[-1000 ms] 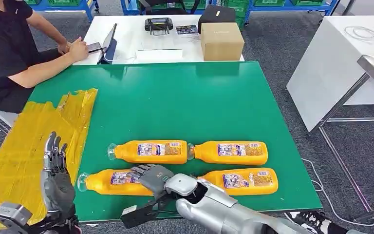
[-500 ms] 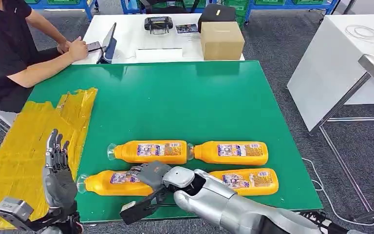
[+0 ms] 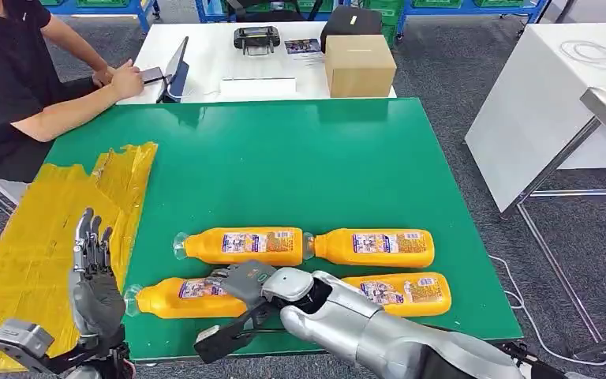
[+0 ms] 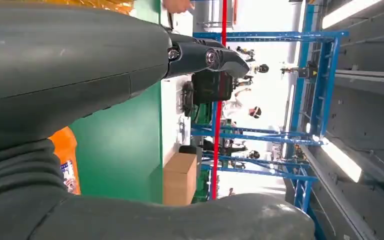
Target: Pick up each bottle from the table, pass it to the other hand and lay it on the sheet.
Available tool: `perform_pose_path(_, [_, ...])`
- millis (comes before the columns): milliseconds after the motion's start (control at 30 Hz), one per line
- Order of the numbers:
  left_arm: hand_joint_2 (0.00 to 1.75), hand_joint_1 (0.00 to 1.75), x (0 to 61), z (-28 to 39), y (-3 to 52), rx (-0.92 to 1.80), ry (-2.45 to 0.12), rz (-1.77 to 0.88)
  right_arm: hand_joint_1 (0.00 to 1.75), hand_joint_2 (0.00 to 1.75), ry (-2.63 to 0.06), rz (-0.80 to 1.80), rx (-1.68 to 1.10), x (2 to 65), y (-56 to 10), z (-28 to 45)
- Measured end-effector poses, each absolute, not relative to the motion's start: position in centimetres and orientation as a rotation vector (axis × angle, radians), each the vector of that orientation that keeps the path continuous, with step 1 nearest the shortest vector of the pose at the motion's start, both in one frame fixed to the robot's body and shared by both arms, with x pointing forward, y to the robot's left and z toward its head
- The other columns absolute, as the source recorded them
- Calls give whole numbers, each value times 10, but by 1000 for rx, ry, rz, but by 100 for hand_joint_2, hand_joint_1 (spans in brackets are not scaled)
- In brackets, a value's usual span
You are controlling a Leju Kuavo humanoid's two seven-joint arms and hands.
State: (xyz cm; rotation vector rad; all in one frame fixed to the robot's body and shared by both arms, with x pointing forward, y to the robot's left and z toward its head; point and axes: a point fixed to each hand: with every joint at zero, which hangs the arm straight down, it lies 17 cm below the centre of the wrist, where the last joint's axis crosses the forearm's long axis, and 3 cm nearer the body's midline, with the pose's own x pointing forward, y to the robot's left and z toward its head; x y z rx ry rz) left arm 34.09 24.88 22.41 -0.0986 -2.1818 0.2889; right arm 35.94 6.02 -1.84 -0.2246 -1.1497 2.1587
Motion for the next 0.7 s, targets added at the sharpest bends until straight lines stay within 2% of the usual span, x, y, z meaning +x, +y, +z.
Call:
perform_pose_path(200, [0, 0, 340, 223, 250, -96, -2179, 297, 175, 175, -1159, 2086, -206, 357, 59, -23])
perform_pose_path(233, [0, 0, 339, 221, 251, -95, -2176, 299, 0, 175, -1169, 2058, -202, 355, 59, -25])
perform_pose_path(700, [0, 0, 342, 223, 250, -113, -2179, 300, 0, 175, -1111, 2188, -212, 360, 55, -22])
